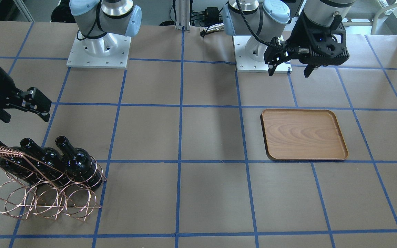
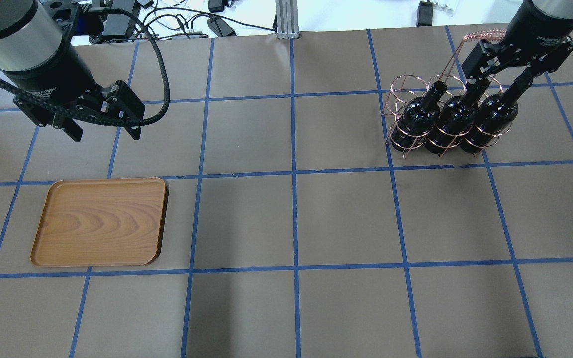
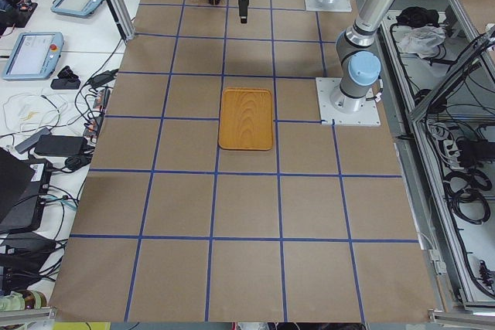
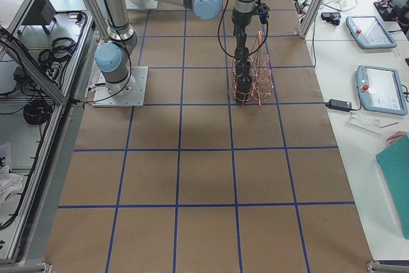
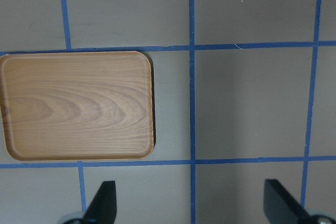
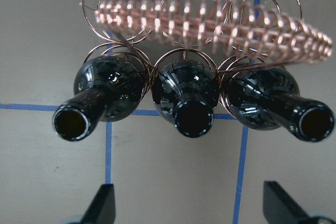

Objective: Take wine from basket and place on tray
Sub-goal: 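Lower the right gripper over the wine rack toward the nearest bottle neck, then close the right gripper on the middle dark bottle's neck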

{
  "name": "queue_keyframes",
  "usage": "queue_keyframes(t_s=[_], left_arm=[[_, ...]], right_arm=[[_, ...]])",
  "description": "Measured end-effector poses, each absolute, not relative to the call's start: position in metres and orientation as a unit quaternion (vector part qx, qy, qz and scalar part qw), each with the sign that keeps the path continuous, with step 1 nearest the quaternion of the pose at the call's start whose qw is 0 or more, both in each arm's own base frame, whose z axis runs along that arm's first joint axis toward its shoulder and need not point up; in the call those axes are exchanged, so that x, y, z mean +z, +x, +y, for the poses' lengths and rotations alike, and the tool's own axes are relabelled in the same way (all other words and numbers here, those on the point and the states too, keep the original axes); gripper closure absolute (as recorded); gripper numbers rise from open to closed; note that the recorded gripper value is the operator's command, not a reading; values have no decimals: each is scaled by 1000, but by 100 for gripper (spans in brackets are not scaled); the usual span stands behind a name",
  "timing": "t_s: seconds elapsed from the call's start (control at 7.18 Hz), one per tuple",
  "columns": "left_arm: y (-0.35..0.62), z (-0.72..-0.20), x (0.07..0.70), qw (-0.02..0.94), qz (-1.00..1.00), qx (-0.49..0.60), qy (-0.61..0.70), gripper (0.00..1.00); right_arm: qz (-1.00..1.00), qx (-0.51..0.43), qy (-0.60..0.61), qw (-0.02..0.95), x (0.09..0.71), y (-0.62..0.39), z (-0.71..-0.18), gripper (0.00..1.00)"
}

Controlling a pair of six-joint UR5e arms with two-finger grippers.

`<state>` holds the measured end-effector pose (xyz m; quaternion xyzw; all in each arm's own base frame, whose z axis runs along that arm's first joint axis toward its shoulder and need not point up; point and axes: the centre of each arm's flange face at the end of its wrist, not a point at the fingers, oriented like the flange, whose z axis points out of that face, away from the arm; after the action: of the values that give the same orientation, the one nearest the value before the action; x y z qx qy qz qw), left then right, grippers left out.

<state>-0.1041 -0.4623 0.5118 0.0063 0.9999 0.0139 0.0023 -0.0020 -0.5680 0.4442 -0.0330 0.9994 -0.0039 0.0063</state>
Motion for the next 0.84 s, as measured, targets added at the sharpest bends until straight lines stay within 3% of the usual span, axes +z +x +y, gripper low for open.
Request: queue_keyframes(t_s=[0.84], left_arm=[[-105, -461, 507, 2, 1000, 17, 5, 0]], right_arm=[[999, -18, -40, 12, 399, -11, -602, 11]])
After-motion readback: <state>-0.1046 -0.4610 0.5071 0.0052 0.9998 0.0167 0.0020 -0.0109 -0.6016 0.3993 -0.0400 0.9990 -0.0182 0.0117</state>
